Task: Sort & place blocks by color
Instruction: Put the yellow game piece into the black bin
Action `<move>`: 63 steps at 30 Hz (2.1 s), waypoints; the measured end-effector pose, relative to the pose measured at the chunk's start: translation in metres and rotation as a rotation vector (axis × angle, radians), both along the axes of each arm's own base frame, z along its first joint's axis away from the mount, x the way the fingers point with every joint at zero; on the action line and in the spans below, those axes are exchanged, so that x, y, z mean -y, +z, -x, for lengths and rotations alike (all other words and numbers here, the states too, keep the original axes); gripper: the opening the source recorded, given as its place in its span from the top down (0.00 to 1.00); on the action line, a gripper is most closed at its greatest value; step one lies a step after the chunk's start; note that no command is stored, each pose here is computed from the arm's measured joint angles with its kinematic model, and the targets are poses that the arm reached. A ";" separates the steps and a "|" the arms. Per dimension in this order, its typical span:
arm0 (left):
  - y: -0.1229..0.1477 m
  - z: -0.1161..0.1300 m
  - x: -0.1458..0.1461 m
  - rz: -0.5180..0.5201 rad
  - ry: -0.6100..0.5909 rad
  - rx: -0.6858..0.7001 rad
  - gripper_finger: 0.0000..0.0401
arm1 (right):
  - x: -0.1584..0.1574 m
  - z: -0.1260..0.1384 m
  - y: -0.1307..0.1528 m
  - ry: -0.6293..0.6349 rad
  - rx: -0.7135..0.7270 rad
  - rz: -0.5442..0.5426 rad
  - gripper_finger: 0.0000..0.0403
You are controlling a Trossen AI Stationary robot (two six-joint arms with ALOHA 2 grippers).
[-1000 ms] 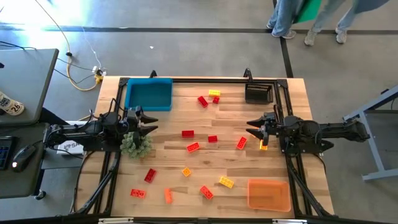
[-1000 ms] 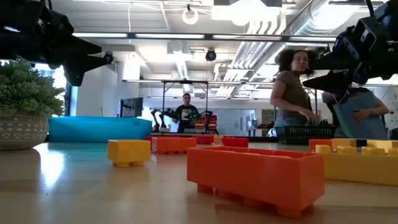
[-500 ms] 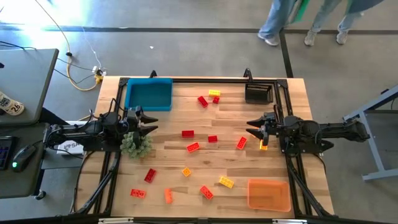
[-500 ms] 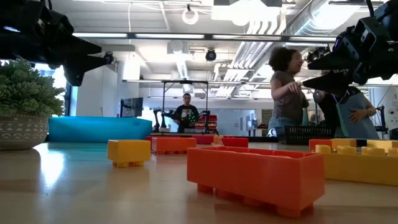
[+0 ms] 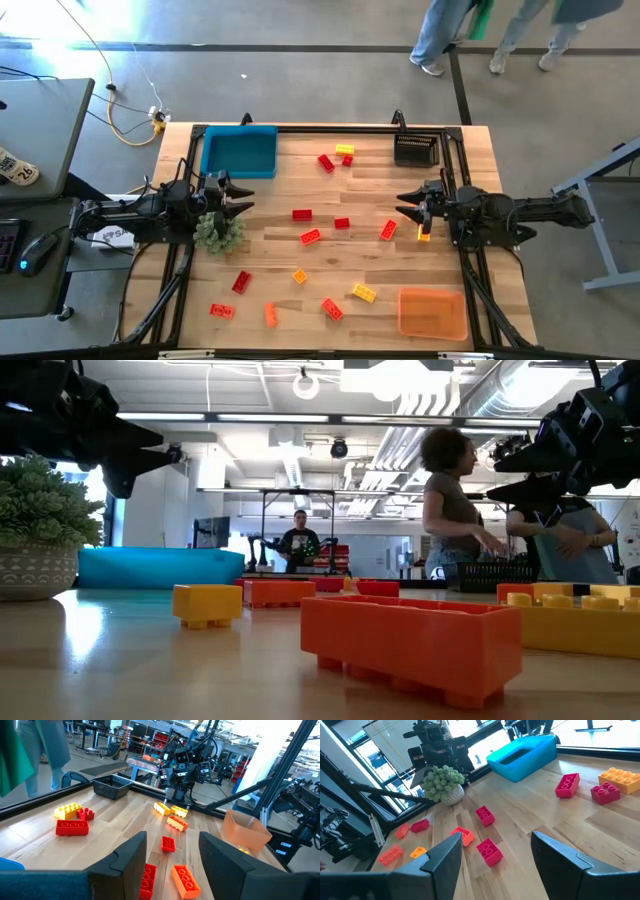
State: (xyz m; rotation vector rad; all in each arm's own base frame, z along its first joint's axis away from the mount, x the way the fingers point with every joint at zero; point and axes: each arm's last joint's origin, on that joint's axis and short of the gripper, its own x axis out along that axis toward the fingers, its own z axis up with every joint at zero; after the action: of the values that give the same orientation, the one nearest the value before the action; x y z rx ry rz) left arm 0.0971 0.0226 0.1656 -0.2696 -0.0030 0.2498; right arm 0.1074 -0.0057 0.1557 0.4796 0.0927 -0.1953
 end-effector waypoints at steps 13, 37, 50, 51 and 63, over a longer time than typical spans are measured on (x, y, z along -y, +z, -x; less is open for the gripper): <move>0.000 0.000 0.000 0.001 0.000 0.000 0.58 | 0.001 0.000 0.004 -0.055 0.076 -0.187 0.44; 0.000 0.000 0.000 0.066 0.014 0.022 0.58 | 0.004 0.003 0.036 -0.140 0.459 -0.422 0.44; 0.001 0.000 0.000 0.066 0.014 0.022 0.58 | 0.005 -0.001 0.111 -0.220 0.198 -0.451 0.44; 0.000 0.000 0.000 0.066 0.014 0.022 0.58 | 0.005 -0.003 0.115 -0.233 0.152 -0.472 0.44; 0.000 0.000 0.000 0.066 0.014 0.022 0.58 | 0.002 -0.023 0.129 -0.415 -0.371 -0.790 0.44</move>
State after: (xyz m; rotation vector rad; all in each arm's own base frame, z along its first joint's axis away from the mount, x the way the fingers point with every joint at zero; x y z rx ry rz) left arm 0.0970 0.0229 0.1660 -0.3382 -0.0185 0.2606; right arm 0.1304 -0.0076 0.2843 1.2486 0.4434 -0.6654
